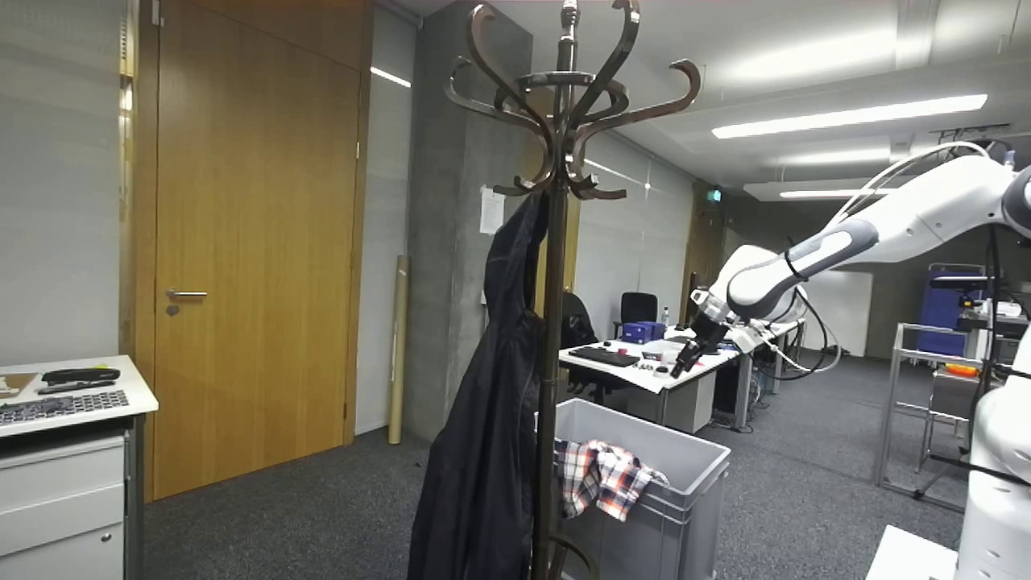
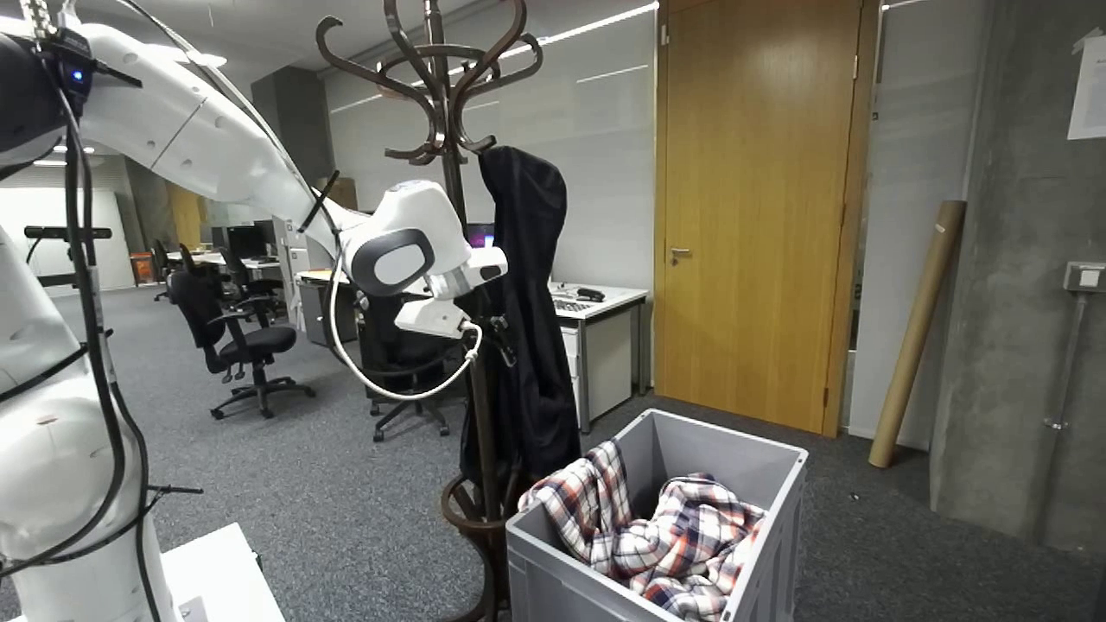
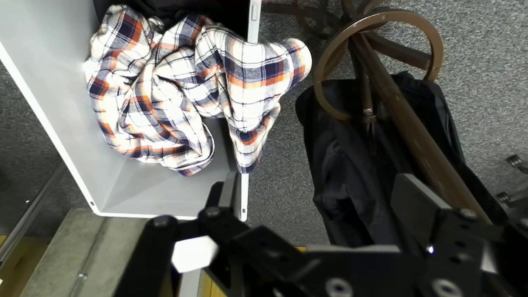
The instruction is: Put the hanging parts of the object in the basin
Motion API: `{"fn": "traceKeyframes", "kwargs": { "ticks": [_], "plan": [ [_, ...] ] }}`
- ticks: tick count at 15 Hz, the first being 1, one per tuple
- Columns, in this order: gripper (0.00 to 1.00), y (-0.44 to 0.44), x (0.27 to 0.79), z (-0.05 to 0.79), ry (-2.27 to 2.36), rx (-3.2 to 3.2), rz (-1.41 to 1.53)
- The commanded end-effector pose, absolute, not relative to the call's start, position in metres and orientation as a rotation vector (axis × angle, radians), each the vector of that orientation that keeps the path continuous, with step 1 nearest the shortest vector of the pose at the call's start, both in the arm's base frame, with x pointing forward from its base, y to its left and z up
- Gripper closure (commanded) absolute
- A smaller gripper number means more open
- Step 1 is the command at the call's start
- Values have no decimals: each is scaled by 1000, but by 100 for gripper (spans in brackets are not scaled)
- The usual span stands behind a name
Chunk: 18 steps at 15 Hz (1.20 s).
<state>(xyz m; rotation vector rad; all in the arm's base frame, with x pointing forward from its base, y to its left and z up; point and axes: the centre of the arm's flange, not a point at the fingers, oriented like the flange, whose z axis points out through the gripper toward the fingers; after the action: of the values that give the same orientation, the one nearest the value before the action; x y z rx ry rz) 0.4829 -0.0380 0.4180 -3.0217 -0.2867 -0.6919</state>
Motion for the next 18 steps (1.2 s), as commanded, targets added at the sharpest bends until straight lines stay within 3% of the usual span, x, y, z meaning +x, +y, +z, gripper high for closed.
{"fn": "traceKeyframes", "kwargs": {
  "ticks": [1,18],
  "plan": [
    [0,-29,504,408,-309,-2989,-697],
    [0,6,597,353,-366,-3002,-598]
  ]
}}
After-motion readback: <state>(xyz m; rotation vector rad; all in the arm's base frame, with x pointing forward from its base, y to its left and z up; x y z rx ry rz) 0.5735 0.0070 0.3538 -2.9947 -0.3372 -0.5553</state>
